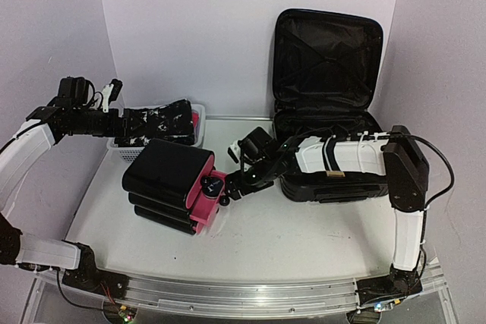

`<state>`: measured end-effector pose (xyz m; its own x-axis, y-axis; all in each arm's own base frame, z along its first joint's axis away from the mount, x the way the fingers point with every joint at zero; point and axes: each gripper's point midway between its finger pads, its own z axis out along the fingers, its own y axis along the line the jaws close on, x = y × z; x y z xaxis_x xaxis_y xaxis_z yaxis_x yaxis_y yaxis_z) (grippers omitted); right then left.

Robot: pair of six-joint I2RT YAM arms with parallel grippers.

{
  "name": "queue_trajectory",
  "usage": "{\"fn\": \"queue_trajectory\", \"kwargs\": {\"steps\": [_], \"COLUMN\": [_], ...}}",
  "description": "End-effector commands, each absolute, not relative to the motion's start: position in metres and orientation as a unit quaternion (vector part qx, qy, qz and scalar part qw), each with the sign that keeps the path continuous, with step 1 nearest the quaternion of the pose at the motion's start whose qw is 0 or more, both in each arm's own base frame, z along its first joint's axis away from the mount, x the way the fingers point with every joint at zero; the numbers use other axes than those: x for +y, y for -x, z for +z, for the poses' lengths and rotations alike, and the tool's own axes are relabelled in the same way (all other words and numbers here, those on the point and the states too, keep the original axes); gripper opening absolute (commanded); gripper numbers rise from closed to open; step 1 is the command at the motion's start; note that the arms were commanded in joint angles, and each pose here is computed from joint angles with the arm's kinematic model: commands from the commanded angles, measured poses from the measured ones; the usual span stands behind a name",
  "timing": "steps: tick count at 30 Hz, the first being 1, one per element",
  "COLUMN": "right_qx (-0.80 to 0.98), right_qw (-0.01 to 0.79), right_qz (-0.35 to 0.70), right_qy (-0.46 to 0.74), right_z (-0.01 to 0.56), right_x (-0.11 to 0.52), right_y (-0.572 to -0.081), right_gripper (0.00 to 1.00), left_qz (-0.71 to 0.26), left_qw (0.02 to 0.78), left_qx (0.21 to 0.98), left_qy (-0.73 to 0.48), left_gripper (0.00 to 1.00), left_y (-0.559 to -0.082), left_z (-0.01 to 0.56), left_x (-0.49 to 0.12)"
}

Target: Open, take out, and arrange the luggage

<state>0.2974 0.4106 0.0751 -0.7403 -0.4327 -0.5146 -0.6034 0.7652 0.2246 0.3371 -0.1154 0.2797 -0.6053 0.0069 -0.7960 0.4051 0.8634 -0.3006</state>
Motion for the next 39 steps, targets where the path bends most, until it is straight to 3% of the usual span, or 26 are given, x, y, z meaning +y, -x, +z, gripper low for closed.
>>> {"fn": "queue_trajectory", "kwargs": {"steps": [1,14,23,29,39], "right_qx": [0.888,0.861,0.850,0.837,0.805], "right_qw": [0.272,0.304,0.314,0.278,0.262], "right_qz": [0.260,0.311,0.284,0.298,0.388], "right_qy": [0.262,0.264,0.314,0.365,0.364], "right_z": [0.103,0.106,0.096,0.071,0.060], "right_x": [0.456,0.497,0.465,0.457,0.500], "right_y": [-0.311,-0.311,-0.291,-0.264,-0.261], "right_gripper": [0.87,0.98,0.98,0.98,0.81], "left_qz": [-0.244,-0.251,-0.250,-0.255,-0.250], "left_qw": [0.430,0.428,0.431,0.428,0.425], "left_qx": [0.861,0.860,0.859,0.858,0.862], "left_qy": [-0.121,-0.122,-0.122,-0.123,-0.120], "left_gripper": [0.99,0.99,0.99,1.00,1.00], "left_y": [-0.336,-0.335,-0.335,-0.334,-0.336], "left_z": [0.281,0.282,0.283,0.283,0.279], "left_x": [-0.119,-0.121,-0.120,-0.122,-0.120]}}
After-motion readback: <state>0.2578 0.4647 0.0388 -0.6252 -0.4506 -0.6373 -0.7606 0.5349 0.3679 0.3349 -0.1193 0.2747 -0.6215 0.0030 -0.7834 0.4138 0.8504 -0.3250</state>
